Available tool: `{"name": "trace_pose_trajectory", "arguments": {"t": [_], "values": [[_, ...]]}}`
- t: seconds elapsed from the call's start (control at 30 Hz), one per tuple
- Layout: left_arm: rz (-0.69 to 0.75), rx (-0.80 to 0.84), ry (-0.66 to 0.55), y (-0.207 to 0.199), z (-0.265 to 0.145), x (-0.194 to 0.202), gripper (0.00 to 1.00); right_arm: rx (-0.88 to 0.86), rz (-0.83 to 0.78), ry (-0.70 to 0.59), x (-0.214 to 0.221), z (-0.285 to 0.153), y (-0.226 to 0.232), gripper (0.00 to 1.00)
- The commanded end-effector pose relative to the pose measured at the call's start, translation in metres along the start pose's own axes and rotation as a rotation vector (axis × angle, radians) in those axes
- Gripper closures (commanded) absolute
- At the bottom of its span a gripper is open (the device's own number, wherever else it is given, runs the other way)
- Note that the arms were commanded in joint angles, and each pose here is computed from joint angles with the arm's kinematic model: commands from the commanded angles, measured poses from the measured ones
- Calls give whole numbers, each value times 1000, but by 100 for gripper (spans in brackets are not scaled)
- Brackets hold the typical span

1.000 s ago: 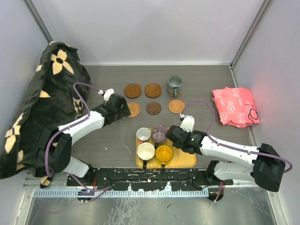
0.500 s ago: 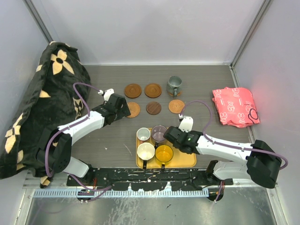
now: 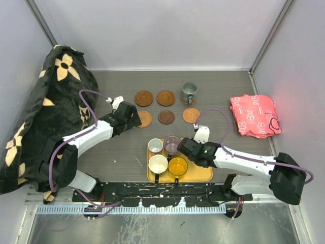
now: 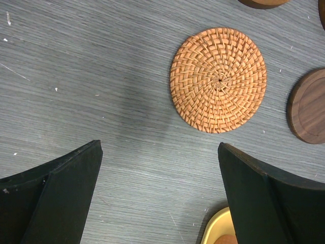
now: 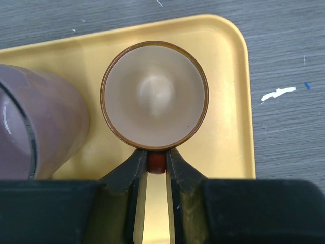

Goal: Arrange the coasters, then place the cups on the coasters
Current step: Pick up the cup from the tray.

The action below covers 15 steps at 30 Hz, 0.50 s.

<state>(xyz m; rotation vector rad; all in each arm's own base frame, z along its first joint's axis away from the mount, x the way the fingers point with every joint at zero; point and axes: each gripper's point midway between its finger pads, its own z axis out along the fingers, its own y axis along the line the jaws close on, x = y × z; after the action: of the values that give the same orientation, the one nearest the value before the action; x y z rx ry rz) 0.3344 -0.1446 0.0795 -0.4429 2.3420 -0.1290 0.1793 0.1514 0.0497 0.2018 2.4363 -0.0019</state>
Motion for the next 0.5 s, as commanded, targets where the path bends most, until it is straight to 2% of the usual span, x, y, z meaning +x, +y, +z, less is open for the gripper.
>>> {"name": "trace_pose_trajectory", "arguments": {"t": [0.0,0.47], "values": [[-41,25,-51,-7,-2,-15,2,-45,23,-120,-44,-22,17,99],[-39,25,-46,-7,-1,-14,2,6,-73,-306,-104,-25,21,99]]}}
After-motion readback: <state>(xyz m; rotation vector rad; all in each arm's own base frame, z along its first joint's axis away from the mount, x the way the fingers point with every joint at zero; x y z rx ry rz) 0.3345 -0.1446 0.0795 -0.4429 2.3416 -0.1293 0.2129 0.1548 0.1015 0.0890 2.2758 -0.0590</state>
